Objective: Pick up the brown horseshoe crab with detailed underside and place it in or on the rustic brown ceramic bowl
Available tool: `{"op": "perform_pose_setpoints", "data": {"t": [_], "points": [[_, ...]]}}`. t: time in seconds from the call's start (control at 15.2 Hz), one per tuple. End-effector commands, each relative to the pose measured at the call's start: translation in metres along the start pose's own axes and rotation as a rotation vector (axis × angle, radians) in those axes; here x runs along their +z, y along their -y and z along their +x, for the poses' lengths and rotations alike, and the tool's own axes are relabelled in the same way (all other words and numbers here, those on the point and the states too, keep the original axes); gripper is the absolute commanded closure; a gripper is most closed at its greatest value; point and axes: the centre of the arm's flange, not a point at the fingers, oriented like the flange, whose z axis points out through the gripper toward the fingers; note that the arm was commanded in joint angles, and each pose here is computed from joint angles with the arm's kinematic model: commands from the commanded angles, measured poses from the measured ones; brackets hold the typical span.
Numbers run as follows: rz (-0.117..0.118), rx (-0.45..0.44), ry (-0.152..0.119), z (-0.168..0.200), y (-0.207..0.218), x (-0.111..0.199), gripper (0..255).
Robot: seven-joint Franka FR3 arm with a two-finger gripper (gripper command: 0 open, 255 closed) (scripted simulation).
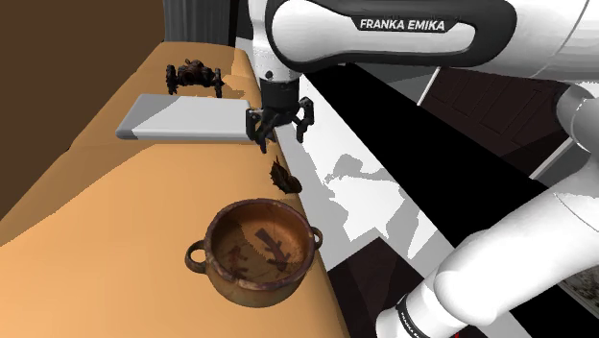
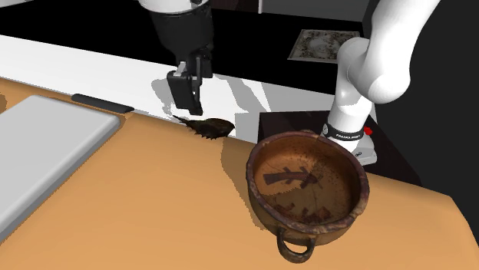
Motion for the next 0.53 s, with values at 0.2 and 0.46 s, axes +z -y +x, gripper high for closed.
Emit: {"op": "perform_pose_setpoints", "data": {"t": [0.2, 0.46], "points": [[-0.097, -0.019, 0.042, 0.022, 0.030, 0.062, 0], [-0.097, -0.019, 0.042, 0.021, 0.028, 0.083, 0]]}}
